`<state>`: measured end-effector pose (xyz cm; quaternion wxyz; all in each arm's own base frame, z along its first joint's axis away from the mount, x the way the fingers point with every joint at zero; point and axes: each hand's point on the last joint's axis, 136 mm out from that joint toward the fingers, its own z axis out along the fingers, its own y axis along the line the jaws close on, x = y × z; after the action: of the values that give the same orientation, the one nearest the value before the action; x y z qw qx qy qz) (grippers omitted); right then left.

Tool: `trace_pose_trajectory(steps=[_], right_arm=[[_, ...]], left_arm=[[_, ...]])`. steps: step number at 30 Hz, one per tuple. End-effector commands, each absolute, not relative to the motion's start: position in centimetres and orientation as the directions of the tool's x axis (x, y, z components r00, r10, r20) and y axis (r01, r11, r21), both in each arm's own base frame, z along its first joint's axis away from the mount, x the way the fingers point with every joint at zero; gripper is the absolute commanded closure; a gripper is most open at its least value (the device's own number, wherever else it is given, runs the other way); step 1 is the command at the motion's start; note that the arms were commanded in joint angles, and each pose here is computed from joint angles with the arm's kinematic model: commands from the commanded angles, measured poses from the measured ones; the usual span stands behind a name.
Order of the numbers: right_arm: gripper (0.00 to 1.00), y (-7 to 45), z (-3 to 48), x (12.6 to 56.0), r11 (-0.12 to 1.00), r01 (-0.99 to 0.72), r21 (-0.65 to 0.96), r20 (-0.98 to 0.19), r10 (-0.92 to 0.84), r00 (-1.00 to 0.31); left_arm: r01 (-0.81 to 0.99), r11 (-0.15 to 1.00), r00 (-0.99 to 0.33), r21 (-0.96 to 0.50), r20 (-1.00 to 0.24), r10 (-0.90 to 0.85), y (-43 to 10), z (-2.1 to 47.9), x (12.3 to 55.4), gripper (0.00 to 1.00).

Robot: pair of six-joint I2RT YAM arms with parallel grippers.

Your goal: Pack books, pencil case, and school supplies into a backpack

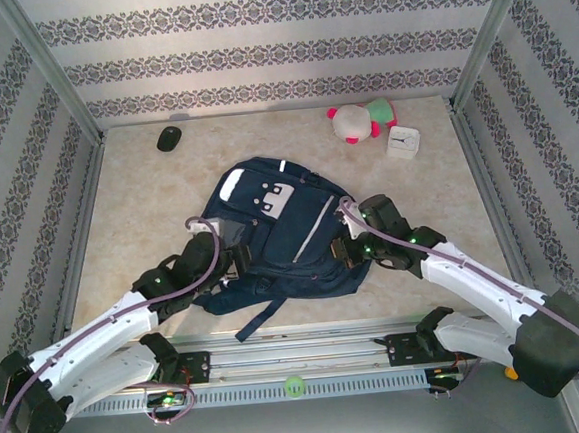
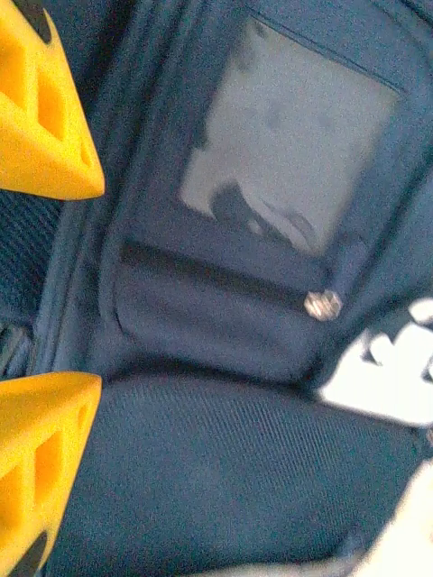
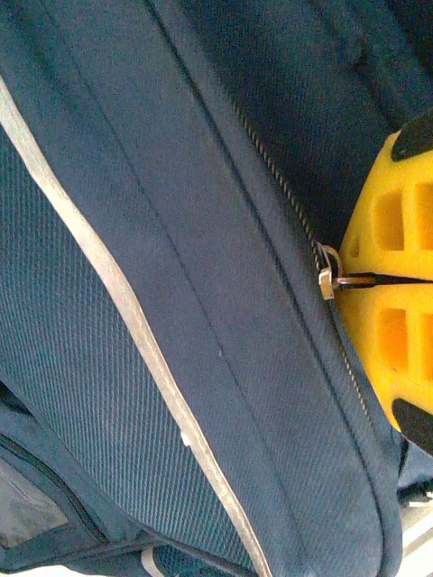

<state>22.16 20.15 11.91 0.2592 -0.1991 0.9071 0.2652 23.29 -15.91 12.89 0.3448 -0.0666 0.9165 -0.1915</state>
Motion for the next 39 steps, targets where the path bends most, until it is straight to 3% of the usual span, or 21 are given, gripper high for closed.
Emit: trace_pose_trajectory(steps=[1,8,14,19,24,28,31,35,39], right_arm=[[1.00,21.6,12.4,21.4,0.762,-0.505,0.405,-0.552,-0.237,-0.799],[1.00,24.2,11.4,19.8,0.748,-0.546,0.377,-0.520,-0.317,-0.793],[1.00,26.6,11.7,18.4,0.737,-0.564,0.373,-0.539,-0.323,-0.778],[1.00,29.1,12.0,17.8,0.719,-0.563,0.407,-0.553,-0.296,-0.778],[1.00,29.6,12.2,18.4,0.731,-0.554,0.399,-0.564,-0.281,-0.777],[1.00,29.6,12.7,18.8,0.718,-0.562,0.411,-0.565,-0.283,-0.775],[1.00,29.4,12.9,19.0,0.706,-0.563,0.430,-0.557,-0.283,-0.781],[1.00,29.1,13.2,19.1,0.687,-0.569,0.452,-0.547,-0.291,-0.785],[1.00,28.9,13.5,19.1,0.680,-0.570,0.462,-0.546,-0.288,-0.787]], left_arm=[[-0.216,0.880,-0.721,-0.423,-0.538,-0.436,-12.8,10.4,23.4,0.50],[-0.299,0.824,-0.694,-0.481,-0.483,-0.534,-10.9,8.1,26.2,0.52],[-0.318,0.812,-0.671,-0.489,-0.489,-0.557,-9.3,7.1,31.0,0.50],[-0.241,0.849,-0.699,-0.471,-0.522,-0.488,-9.9,7.7,36.1,0.45],[-0.131,0.885,-0.694,-0.447,-0.596,-0.404,-10.8,10.5,38.4,0.40],[0.048,0.924,-0.692,-0.381,-0.679,-0.244,-11.7,14.5,37.0,0.36],[0.302,0.913,-0.609,-0.274,-0.792,-0.036,-13.2,18.3,34.4,0.36],[0.716,0.694,-0.348,-0.076,-0.900,0.261,-17.6,21.9,28.3,0.36],[0.907,0.419,-0.184,0.024,-0.876,0.447,-20.7,21.0,22.7,0.35]])
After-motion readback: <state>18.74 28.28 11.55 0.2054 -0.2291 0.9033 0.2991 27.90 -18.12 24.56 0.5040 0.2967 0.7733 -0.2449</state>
